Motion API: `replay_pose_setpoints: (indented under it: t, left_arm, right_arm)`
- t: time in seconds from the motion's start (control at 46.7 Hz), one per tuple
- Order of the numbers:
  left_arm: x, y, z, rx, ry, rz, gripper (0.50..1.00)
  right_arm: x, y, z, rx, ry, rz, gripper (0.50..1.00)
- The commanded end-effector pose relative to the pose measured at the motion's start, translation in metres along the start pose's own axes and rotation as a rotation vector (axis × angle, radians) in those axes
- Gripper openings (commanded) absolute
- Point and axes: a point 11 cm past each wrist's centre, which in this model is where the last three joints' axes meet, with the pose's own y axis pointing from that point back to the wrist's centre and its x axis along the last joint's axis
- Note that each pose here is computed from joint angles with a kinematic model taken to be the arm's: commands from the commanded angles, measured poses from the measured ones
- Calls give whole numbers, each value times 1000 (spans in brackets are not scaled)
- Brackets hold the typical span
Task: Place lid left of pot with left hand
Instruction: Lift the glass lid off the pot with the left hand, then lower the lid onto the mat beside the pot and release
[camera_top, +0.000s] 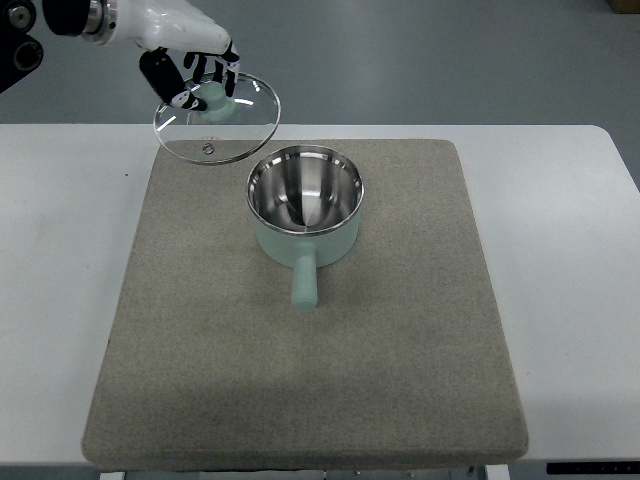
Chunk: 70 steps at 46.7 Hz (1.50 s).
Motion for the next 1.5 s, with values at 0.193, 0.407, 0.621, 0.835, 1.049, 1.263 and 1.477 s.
replay_pose_setpoints:
  t: [0.193, 0.407, 0.621, 0.835, 1.049, 1.263, 1.477]
  left_arm:
    - [-65, 1, -28, 47, 95, -98, 500]
    - [-108, -11, -26, 34, 151, -171, 500]
    - [-125, -20, -19, 18, 169, -202, 500]
    - [-138, -30, -12, 5, 167, -221, 500]
    - [-140, -34, -12, 8, 163, -142, 500]
    - [-142, -36, -13, 7, 174, -69, 987]
    - [-142, -35, -20, -7, 330, -34, 994]
  right_arm:
    - [0, 0, 0, 0, 0, 0, 924]
    - [0, 0, 0, 0, 0, 0, 924]
    - [0, 0, 0, 0, 0, 0, 924]
    - [0, 0, 0, 0, 0, 0, 924]
    - [0, 0, 0, 0, 0, 0, 924]
    - [0, 0, 0, 0, 0, 0, 924]
    - [0, 0, 0, 0, 0, 0, 924]
